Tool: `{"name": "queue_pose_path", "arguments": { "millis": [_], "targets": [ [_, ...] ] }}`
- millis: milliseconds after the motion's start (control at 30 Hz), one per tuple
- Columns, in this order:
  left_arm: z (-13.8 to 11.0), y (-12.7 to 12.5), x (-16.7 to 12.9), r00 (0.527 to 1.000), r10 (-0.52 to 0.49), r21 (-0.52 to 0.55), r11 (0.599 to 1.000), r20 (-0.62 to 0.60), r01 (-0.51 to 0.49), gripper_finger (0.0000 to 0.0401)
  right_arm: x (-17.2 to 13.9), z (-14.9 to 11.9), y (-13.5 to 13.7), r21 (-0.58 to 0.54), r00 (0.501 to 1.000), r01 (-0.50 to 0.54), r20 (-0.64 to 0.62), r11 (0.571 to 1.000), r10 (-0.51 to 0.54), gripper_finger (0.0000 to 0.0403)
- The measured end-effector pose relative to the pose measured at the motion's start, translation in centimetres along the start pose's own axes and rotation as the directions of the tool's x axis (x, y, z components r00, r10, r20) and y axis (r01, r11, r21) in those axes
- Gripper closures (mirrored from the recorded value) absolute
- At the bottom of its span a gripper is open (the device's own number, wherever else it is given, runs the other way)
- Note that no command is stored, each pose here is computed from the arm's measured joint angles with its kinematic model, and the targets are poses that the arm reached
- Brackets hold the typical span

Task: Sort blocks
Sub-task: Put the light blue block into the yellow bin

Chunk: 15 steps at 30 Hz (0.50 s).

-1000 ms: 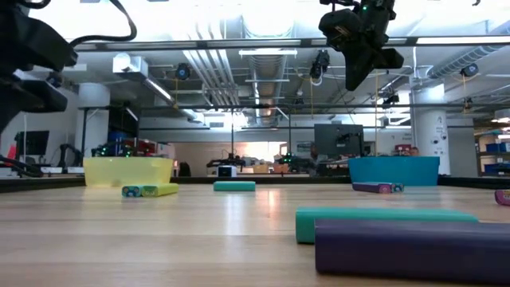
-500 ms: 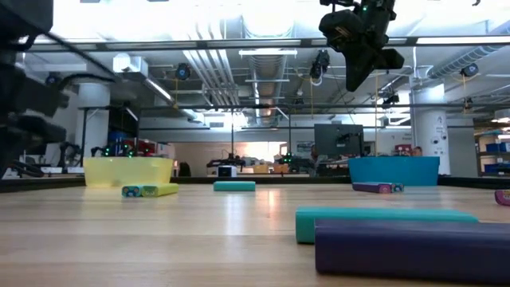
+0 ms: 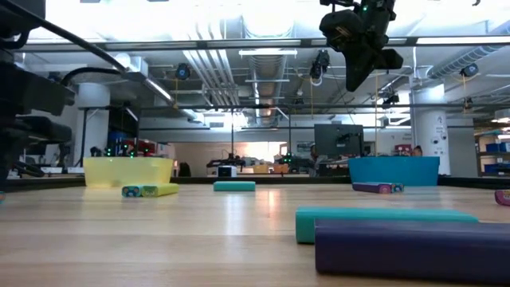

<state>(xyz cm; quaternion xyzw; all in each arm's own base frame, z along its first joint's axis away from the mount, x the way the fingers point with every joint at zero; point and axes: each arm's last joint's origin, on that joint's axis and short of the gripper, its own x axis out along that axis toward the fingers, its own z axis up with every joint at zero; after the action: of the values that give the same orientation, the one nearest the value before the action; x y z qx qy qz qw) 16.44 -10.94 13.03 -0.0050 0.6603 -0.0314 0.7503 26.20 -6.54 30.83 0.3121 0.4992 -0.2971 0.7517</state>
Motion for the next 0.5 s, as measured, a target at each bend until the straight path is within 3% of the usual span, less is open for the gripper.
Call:
{"name": "queue_pose_path", "arguments": {
  "millis": [200,300,500],
  "targets": [
    [0.3,-0.2,-1.2,0.998,-0.049,-0.018,0.999,0.038,0.050,0.0330,0.0,0.0,0.0,-0.030,1.000,0.000,0.000,1.000,0.000,0.0390],
    [0.8,-0.5,-2.9,0.988,-0.124,-0.042,0.991,0.088,0.128,0.0330,0.0,0.1,-0.1,-0.040,1.000,0.001,0.001,0.999,-0.001,0.0390],
    [0.8,0.0,-6.4,0.968,-0.178,-0.207,0.955,0.176,0.213,0.0330,0.0,0.3,-0.4,-0.050,1.000,0.005,0.003,0.999,-0.005,0.0390]
  ]
}}
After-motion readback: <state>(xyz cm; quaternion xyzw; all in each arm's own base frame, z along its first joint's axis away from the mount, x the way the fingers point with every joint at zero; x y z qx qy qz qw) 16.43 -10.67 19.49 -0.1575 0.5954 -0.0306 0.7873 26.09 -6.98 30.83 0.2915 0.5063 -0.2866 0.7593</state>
